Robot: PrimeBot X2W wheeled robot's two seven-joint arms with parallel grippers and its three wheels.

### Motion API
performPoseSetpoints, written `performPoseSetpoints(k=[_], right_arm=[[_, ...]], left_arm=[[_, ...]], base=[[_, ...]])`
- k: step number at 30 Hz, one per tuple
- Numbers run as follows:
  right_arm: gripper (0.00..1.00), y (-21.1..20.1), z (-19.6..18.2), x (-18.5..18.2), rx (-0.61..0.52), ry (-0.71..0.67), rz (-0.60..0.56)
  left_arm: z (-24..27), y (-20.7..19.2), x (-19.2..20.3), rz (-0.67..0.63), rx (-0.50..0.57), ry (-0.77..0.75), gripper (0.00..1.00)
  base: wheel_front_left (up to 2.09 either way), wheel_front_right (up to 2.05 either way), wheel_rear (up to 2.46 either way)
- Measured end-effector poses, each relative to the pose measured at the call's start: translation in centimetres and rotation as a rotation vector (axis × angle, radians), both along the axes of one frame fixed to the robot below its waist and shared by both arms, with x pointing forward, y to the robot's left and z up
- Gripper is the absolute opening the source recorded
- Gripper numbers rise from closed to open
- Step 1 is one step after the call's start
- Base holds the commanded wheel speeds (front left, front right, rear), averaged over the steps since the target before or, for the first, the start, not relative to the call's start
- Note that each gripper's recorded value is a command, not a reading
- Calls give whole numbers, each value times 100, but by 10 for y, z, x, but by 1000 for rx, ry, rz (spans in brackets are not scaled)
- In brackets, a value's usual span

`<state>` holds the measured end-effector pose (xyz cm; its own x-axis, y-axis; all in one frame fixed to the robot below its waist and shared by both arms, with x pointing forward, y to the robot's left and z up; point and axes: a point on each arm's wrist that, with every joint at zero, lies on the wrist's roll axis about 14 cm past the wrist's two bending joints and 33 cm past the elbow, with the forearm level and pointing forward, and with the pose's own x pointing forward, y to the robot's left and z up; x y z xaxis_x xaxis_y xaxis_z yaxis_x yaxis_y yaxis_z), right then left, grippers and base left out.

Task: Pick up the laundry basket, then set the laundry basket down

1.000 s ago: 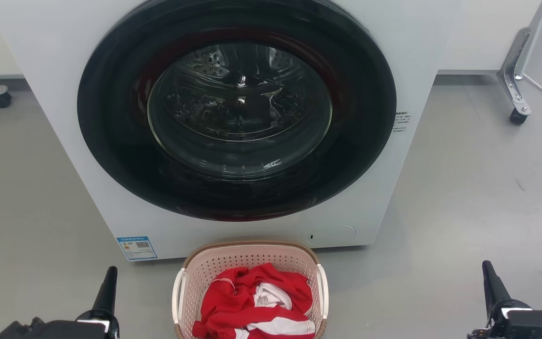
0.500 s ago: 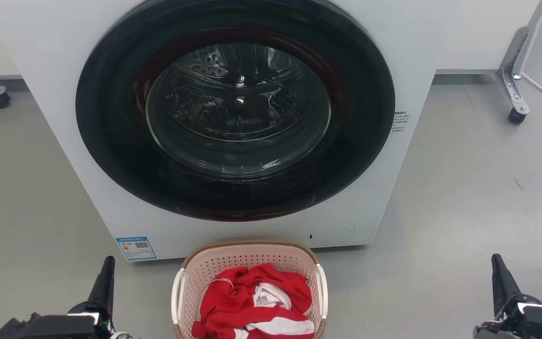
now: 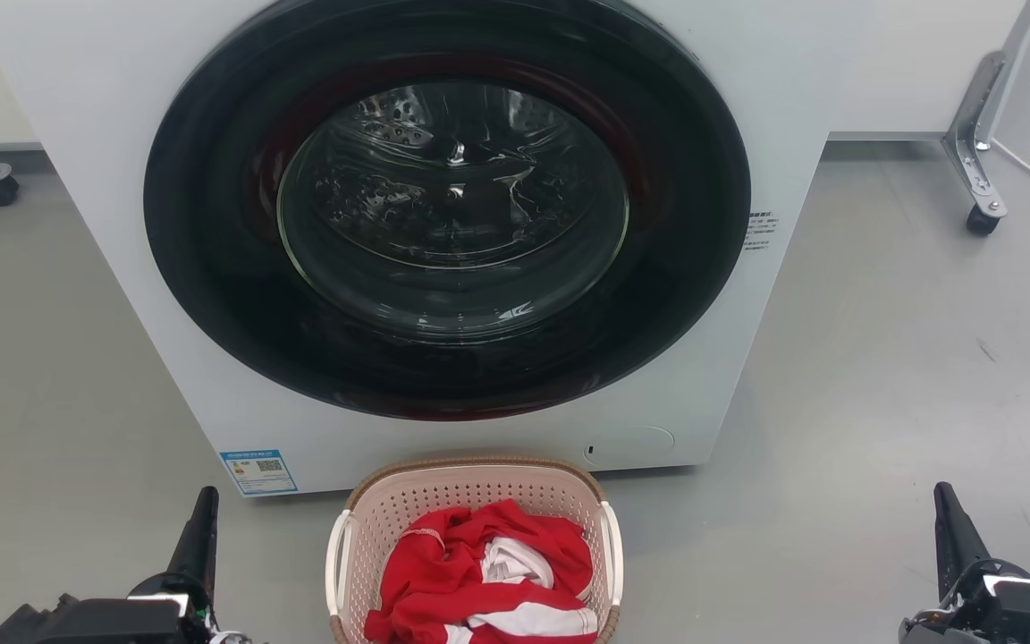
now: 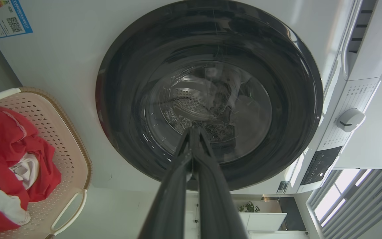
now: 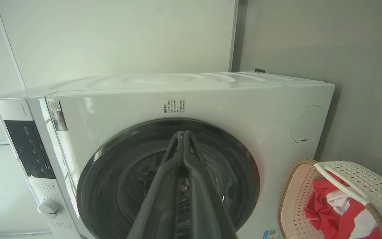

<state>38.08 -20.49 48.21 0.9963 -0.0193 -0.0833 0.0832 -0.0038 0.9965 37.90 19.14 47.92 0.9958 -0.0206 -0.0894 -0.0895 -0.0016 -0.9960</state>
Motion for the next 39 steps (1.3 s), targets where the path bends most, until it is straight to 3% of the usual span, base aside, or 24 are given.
performPoseSetpoints(k=[39], right_arm=[[0,0,0,0,0,0,0]], left_arm=[[0,0,0,0,0,0,0]], base=[[0,0,0]])
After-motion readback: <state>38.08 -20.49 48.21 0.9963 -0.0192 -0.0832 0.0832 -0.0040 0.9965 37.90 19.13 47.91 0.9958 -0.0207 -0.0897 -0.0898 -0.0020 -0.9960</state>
